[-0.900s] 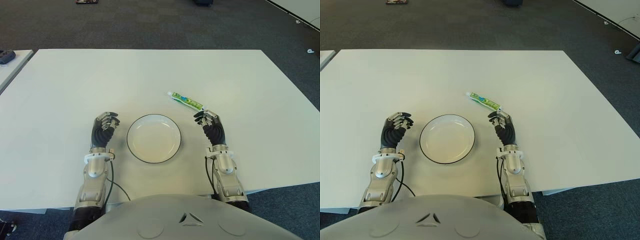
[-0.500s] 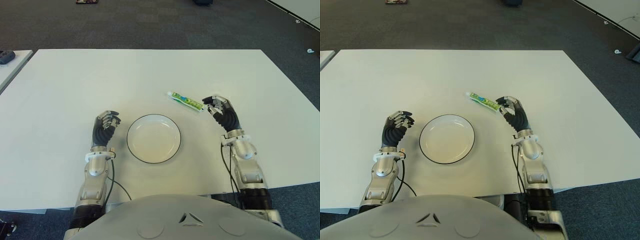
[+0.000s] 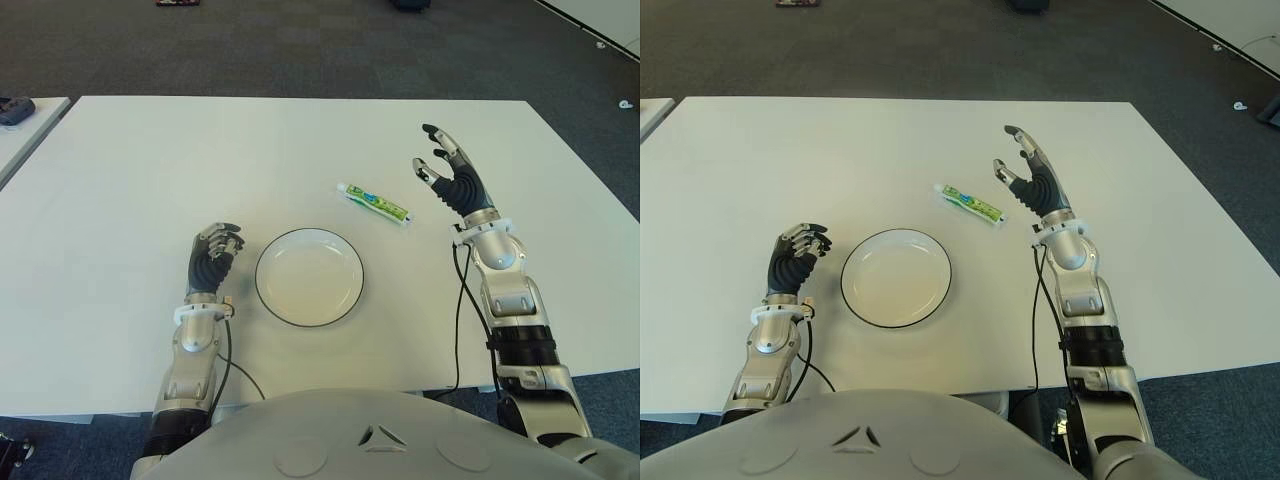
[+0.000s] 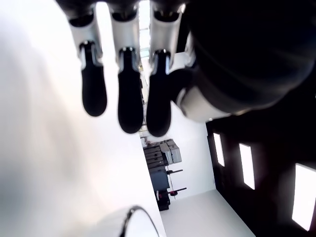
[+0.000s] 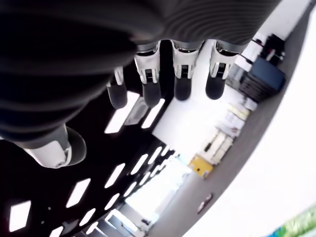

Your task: Put the toothpaste on the table into the plate.

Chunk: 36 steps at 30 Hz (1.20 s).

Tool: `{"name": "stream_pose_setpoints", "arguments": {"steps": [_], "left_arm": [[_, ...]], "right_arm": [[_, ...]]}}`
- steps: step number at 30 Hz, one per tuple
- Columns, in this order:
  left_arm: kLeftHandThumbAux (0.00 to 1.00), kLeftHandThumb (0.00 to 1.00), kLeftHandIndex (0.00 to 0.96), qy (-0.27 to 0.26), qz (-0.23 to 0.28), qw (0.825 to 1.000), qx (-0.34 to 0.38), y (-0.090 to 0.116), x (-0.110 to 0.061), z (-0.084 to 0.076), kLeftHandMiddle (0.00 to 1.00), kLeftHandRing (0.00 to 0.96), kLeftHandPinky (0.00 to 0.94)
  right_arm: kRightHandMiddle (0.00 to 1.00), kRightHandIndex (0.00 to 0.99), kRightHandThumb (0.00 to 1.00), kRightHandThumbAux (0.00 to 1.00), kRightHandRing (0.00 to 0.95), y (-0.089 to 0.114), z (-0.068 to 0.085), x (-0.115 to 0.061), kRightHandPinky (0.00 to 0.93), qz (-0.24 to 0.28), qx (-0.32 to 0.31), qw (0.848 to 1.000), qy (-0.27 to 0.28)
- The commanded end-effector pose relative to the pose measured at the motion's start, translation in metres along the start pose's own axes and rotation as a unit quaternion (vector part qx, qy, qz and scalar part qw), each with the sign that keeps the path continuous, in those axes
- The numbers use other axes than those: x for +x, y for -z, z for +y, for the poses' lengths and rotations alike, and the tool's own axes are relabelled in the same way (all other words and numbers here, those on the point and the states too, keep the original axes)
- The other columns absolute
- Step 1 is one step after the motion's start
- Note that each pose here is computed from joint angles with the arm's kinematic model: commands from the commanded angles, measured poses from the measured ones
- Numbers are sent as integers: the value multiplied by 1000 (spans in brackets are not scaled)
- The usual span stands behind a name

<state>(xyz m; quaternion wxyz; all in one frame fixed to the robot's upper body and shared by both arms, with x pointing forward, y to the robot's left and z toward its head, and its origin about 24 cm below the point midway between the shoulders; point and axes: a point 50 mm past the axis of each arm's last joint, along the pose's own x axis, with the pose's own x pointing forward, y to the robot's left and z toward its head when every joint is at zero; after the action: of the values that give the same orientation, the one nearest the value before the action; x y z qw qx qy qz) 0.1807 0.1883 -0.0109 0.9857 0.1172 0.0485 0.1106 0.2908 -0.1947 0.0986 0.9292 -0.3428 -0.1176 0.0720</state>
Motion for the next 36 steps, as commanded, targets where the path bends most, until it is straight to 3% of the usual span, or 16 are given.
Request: {"name": "stream_pose_setpoints", "arguments": {"steps": [1,6,14,22,36], "left_arm": [[718,699,429,-9,3,1000,-7,0,-1,0,547,545,500],[718,698,429,-15,4,1000,-17,1,-1,3,549,542,499],[718,700,429,-24,-5,999,-23,1,-2,3,553,537,502],[718,701,429,-23,-3,999,-30,2,-3,3,552,535,500],[719,700,430,-32,3,999,-34,2,-7,5,549,528,494]], "right_arm": [[0,0,594,298,0,-1,-4,8,0,1,-27,999,-22],[0,0,587,223,0,-11,-6,31,0,9,-77,994,-75],[0,0,559,153,0,-9,-2,57,0,27,-146,980,-133],[0,0,583,149,0,-4,-1,75,0,51,-176,968,-170],[0,0,556,169,0,-1,14,96,0,83,-280,926,-240]]}}
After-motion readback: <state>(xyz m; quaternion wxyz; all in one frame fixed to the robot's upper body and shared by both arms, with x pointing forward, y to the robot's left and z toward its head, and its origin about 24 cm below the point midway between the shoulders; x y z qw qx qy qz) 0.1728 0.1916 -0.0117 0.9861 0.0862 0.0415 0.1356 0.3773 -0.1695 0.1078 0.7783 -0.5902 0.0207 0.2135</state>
